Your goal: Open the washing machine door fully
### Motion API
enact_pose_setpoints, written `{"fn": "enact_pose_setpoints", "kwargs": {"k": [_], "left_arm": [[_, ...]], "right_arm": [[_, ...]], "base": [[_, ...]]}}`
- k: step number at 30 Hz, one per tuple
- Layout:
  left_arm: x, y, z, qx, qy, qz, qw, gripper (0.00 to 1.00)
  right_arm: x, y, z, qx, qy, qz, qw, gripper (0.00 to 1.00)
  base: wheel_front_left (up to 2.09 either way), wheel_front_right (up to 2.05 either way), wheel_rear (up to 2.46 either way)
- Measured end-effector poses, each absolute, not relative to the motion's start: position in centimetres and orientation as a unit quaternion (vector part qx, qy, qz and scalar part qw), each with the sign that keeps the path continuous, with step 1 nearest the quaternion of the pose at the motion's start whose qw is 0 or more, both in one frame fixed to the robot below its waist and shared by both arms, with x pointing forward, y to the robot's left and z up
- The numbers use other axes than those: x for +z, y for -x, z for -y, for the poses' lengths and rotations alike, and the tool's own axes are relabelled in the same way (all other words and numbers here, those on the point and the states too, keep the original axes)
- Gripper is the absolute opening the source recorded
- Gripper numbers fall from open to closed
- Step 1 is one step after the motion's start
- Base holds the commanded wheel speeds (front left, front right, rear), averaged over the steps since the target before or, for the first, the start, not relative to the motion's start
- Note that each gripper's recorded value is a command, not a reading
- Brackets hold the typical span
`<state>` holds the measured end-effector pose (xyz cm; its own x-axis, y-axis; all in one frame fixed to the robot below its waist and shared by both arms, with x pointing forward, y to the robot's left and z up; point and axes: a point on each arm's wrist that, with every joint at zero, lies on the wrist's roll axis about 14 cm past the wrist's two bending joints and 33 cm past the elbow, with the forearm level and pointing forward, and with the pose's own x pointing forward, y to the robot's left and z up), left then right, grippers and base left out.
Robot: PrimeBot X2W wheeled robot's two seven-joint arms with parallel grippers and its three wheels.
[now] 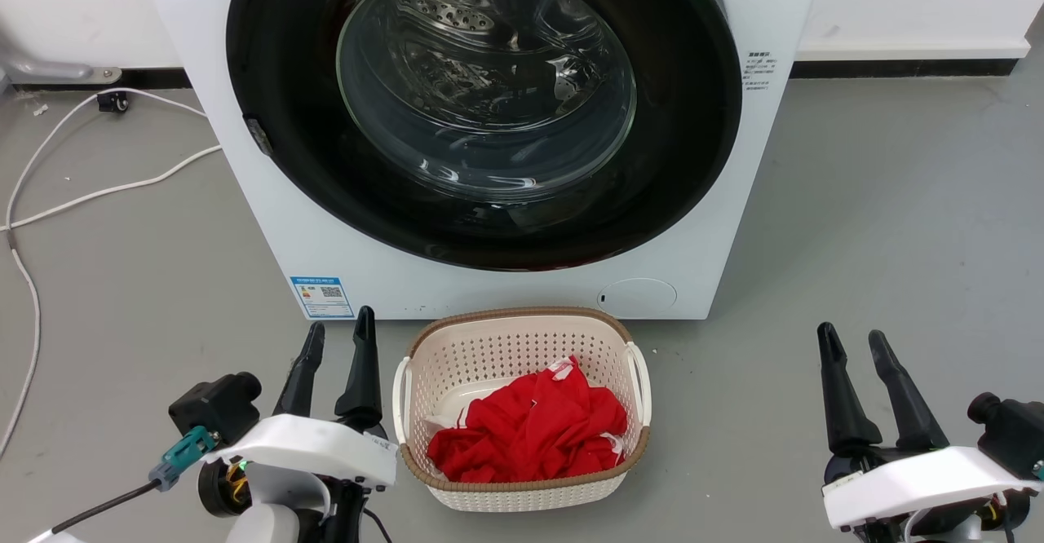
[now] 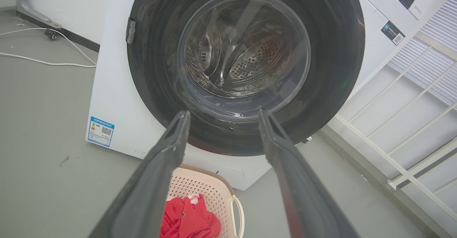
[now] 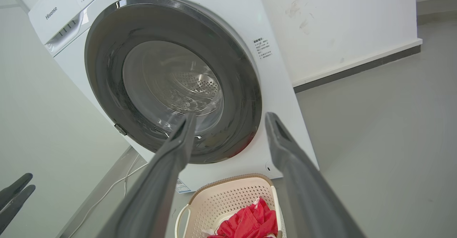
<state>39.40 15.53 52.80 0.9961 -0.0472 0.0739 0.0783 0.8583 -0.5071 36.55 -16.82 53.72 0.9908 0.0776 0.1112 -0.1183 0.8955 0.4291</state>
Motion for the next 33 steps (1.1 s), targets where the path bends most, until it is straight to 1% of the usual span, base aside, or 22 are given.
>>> {"fn": "enact_pose_setpoints", "kwargs": {"k": [10,33], "left_arm": [[53.2,-39.4,-15.2,-0.037,0.215,0.043,0.975,1.0],[53.7,-39.2,-14.6,-0.044,0.123,0.063,0.989,1.0]], "right_arm": [[53.8,-36.3,16.4,0.056,-0.182,0.048,0.981,1.0],[54.3,-36.0,15.6,0.071,-0.091,0.062,0.991,1.0]], "base": [[0.0,0.0,0.0],[0.0,0.0,0.0]]}}
